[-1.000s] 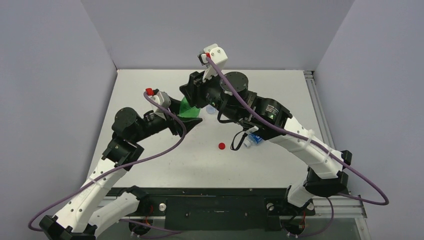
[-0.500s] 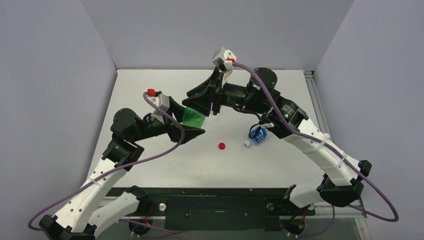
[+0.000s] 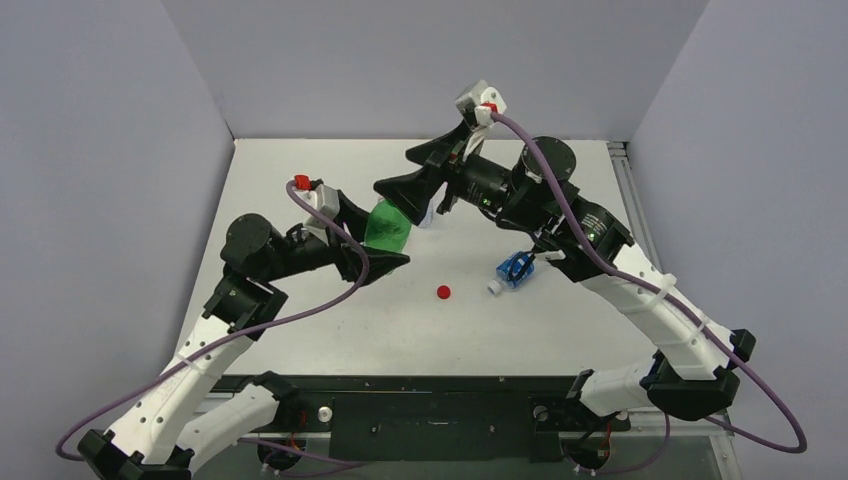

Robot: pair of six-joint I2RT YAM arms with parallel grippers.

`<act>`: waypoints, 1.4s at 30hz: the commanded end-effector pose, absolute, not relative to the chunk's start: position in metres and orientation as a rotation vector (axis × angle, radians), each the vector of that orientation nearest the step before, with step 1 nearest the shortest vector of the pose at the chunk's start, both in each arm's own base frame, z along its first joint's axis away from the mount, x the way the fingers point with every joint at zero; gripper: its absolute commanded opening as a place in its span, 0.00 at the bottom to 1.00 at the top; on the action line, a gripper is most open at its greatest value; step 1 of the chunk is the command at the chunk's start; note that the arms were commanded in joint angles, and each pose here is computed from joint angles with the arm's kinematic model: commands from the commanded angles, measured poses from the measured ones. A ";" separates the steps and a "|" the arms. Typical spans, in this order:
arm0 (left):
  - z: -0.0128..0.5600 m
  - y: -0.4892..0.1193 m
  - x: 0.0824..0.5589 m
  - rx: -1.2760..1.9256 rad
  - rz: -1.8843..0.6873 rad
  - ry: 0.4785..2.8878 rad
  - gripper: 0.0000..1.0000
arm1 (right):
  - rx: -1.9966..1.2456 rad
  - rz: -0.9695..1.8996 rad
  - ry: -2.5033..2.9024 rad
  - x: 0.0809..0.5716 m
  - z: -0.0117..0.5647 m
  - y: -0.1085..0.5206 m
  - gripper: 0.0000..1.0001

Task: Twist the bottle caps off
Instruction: Unscrew the bottle cap from the plastic bottle.

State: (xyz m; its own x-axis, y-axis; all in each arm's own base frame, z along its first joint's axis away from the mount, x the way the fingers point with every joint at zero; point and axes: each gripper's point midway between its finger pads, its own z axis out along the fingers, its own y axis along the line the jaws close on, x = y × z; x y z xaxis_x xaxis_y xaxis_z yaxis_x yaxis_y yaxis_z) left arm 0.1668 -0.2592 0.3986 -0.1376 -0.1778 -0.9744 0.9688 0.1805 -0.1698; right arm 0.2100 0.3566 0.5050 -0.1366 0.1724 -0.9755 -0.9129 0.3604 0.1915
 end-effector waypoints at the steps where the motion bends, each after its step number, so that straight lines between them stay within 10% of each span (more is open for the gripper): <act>1: 0.401 -0.245 0.206 0.771 -0.982 1.269 0.00 | -0.370 0.767 1.448 0.252 0.534 0.300 0.80; 15: 0.386 -0.232 0.236 0.698 -0.797 1.311 0.00 | -0.424 0.735 1.601 0.249 0.509 0.358 0.75; 28: 0.391 -0.232 0.235 0.682 -0.808 1.296 0.00 | -0.456 0.844 1.630 0.246 0.497 0.389 0.45; 37: 0.401 -0.236 0.225 0.689 -0.871 1.267 0.00 | -0.444 0.871 1.624 0.252 0.498 0.384 0.01; 42: 0.418 -0.246 0.197 0.749 -1.032 1.206 0.00 | -0.632 1.072 1.511 0.228 0.511 0.381 0.00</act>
